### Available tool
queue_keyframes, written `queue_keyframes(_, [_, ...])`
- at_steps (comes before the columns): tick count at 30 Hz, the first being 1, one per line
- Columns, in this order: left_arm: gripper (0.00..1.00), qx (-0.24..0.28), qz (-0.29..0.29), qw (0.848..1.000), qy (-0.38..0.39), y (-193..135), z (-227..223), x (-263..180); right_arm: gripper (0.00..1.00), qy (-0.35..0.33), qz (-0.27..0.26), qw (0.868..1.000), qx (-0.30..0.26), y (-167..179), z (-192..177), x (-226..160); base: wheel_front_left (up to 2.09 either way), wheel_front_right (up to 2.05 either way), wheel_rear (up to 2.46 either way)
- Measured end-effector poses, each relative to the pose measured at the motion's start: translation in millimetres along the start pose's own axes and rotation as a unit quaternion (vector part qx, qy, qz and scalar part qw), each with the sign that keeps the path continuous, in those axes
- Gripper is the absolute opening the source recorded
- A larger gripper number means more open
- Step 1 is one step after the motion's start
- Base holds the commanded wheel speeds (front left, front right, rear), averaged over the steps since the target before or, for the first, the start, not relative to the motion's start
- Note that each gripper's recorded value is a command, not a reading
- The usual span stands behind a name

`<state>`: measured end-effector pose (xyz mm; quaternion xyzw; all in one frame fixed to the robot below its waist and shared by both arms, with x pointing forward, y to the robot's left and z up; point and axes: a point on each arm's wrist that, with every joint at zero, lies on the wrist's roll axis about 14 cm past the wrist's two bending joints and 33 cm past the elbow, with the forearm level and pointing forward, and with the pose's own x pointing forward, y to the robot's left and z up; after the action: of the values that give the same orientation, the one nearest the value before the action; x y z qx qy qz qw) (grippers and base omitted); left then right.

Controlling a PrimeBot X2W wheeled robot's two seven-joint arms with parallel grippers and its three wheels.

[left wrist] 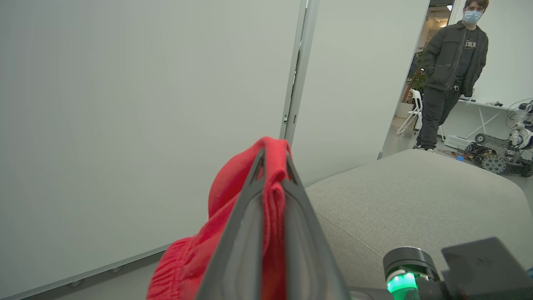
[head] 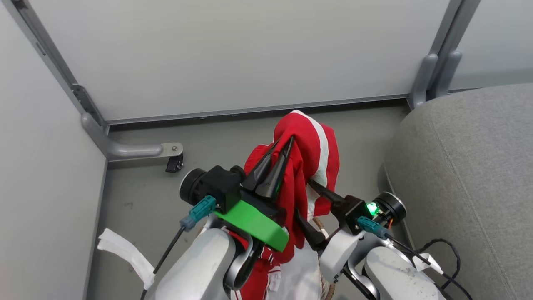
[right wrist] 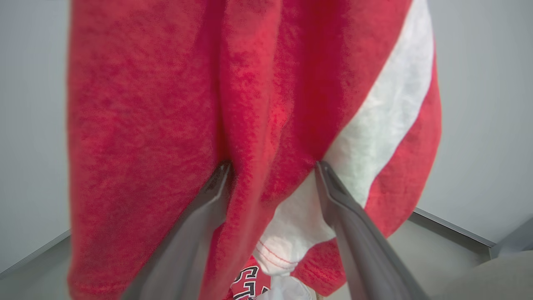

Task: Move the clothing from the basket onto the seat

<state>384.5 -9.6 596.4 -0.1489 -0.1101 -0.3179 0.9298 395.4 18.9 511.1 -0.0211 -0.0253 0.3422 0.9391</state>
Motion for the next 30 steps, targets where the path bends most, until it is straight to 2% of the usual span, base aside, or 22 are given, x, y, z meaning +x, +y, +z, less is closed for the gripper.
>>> queue_keyframes(1, [0.00, 0.001, 0.000, 1.000, 0.001, 0, 0, -1, 1.00, 0.003, 0.006, 1.000, 0.003, 4, -2, 2, 0.00, 0.00, 0.00])
queue_keyframes(4, [0.00, 0.002, 0.002, 1.000, 0.001, 0, 1, -5, 0.74, 0.004, 0.023, 1.000, 0.014, 13, -2, 10, 0.00, 0.00, 0.00])
queue_keyframes(6, [0.00, 0.002, 0.002, 1.000, 0.000, -1, 2, -6, 0.00, 0.008, 0.031, 0.999, 0.021, 18, -4, 13, 0.00, 0.00, 0.00])
queue_keyframes(16, [0.00, 0.002, 0.011, 1.000, 0.000, 2, 4, -10, 0.00, 0.049, 0.039, 0.997, 0.051, 30, -32, 5, 0.00, 0.00, 0.00])
queue_keyframes(26, [0.00, 0.004, 0.006, 1.000, -0.003, -1, 5, -5, 0.00, 0.050, 0.024, 0.997, 0.051, 22, -32, 0, 0.00, 0.00, 0.00])
queue_keyframes(27, [0.26, 0.005, 0.006, 1.000, -0.004, -1, 5, -4, 0.00, 0.046, 0.020, 0.997, 0.053, 19, -30, 0, 0.00, 0.00, 0.00])
queue_keyframes(28, [0.57, 0.004, 0.006, 1.000, -0.001, -1, 3, -4, 0.00, 0.041, 0.015, 0.998, 0.055, 17, -27, -1, 0.00, 0.00, 0.00])
queue_keyframes(29, [1.00, 0.004, 0.006, 1.000, 0.003, -1, 0, -3, 0.00, 0.037, 0.011, 0.998, 0.057, 14, -24, -1, 0.00, 0.00, 0.00])
queue_keyframes(30, [1.00, 0.004, 0.004, 1.000, 0.006, -1, -2, -2, 0.00, 0.031, 0.005, 0.998, 0.059, 11, -22, -3, 0.00, 0.00, 0.00])
